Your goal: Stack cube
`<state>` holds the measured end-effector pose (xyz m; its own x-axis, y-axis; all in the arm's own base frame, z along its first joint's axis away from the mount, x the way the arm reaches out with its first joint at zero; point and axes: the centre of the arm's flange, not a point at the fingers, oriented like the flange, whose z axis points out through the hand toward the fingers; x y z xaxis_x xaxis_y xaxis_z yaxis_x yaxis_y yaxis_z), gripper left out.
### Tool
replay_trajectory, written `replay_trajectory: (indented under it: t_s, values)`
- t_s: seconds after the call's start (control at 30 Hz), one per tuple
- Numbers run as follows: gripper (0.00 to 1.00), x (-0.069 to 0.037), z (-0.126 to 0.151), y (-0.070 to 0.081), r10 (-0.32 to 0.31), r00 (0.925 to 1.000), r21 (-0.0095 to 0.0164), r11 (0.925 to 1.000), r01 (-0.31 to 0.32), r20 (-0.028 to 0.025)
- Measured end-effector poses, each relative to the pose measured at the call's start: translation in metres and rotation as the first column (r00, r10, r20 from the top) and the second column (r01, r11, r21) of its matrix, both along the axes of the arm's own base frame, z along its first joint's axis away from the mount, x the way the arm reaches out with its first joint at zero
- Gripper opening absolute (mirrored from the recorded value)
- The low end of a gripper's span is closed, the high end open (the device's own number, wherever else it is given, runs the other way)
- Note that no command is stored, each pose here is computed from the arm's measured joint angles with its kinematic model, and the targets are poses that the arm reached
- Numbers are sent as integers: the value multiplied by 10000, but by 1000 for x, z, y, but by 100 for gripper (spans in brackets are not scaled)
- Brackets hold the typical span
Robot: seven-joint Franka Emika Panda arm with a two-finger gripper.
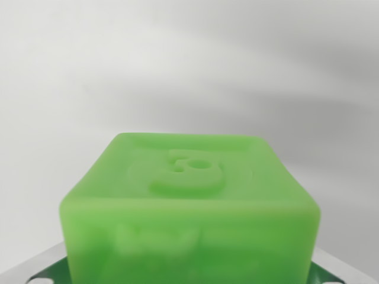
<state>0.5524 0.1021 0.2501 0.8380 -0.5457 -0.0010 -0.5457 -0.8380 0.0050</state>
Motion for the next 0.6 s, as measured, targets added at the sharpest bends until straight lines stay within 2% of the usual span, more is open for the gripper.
replay_trajectory:
  t_s: [0.6]
  values:
    - [0, 5, 0, -34, -567, 9984, -4, 9984, 567, 3]
